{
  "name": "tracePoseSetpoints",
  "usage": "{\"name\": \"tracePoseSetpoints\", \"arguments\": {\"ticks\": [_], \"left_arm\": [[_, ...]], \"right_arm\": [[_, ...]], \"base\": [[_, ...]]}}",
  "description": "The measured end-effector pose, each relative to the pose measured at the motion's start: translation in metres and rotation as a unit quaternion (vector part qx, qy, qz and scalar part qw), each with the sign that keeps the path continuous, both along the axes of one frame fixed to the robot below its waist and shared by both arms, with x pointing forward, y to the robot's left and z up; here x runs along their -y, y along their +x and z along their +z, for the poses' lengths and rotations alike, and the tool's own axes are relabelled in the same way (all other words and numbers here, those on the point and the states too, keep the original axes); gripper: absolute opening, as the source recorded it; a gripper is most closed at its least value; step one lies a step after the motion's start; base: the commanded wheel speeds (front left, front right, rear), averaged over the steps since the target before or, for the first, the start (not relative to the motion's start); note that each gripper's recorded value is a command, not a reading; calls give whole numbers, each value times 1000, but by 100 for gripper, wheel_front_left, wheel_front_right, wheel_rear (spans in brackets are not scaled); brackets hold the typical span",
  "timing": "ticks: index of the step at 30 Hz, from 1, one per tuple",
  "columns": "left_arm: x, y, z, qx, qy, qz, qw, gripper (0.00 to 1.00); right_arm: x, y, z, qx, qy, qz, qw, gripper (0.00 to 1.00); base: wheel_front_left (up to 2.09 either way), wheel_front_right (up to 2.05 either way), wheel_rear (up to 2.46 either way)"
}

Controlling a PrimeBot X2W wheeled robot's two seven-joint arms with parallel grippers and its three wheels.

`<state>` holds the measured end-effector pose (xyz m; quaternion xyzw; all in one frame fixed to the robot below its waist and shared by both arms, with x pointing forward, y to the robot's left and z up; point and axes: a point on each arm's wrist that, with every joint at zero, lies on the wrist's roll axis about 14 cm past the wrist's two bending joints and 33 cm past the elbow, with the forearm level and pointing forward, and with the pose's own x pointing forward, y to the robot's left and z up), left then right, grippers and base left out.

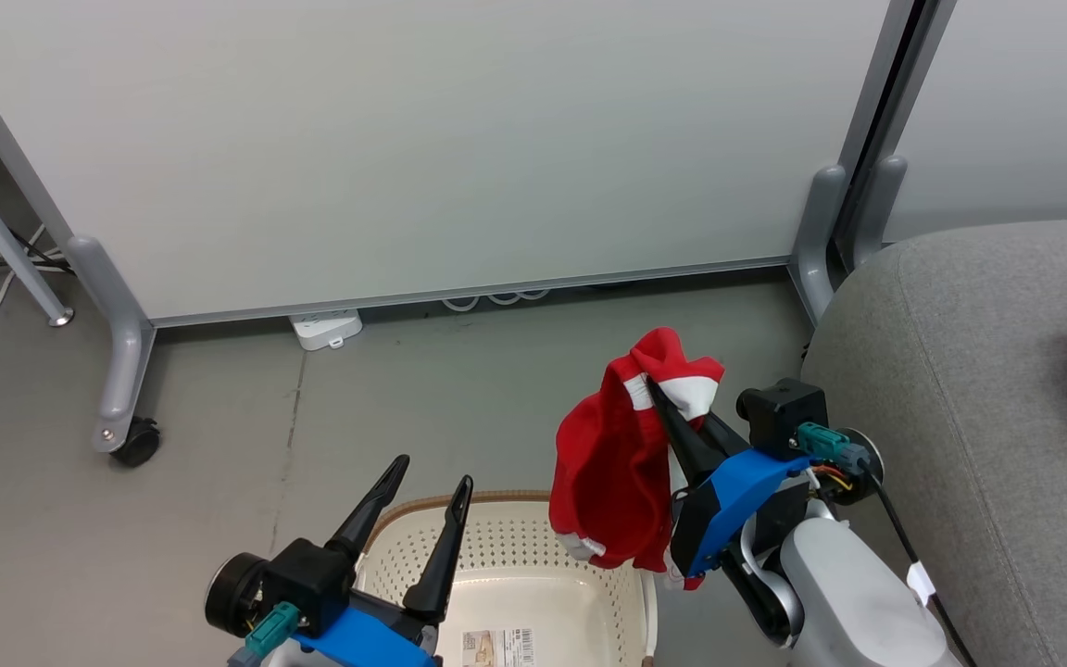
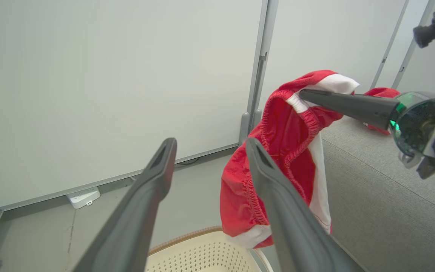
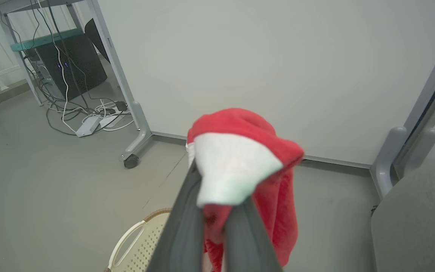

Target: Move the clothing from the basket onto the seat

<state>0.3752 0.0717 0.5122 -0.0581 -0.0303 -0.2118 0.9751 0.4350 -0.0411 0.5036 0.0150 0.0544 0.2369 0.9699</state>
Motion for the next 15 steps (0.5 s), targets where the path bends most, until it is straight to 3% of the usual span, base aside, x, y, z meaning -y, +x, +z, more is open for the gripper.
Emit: {"name": "tracePoseSetpoints", "arguments": {"ticks": [15], "left_arm": [[19, 2, -2, 0, 2, -26, 1000, 100]], "right_arm": [[23, -5, 0, -1, 2, -29, 1000, 0]], "base": [[0, 0, 0]]}}
